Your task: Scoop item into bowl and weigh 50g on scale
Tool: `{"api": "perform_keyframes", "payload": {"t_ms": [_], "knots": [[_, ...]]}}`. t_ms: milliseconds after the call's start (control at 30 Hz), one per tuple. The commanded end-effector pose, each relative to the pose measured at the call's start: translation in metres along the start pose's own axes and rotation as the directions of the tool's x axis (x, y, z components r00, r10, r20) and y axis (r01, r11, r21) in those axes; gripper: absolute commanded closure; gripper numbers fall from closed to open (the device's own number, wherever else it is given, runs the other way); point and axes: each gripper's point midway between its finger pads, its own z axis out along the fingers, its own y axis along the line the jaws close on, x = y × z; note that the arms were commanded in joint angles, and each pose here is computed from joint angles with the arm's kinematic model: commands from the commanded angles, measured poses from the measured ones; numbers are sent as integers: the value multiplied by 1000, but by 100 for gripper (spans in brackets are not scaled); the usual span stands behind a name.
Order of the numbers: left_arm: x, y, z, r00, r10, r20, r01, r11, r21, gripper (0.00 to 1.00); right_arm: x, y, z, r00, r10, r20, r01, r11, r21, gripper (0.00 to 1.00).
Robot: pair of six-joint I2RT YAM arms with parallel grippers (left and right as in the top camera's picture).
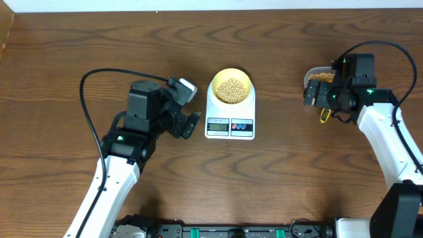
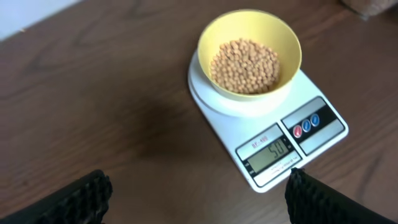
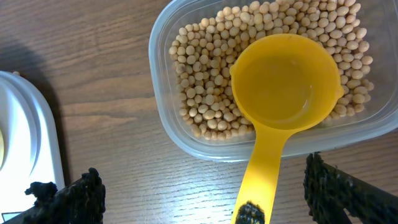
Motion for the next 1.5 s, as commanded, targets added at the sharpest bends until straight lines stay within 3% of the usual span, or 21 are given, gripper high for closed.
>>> {"api": "perform_keyframes", "payload": {"t_ms": [0,200,400,633,1467], "knots": [[-9,4,-14,999,13,47,-12,999,-39,9,-1,0,0,1000,-12,-3,12,1000,-4,1],[-6,18,-27,997,-45,67,54,988,-143,9,-1,0,0,1000,-12,-2,12,1000,-4,1],[-6,18,-30,970,-103,221,141,977,-162,9,-1,0,0,1000,-12,-3,12,1000,-4,1],[-3,16,-36,936,-68,346,138,973,-183,9,-1,0,0,1000,-12,-3,12,1000,-4,1],[42,27,-85,856,-21,516,209,928,-308,9,-1,0,0,1000,-12,-3,12,1000,-4,1]]}}
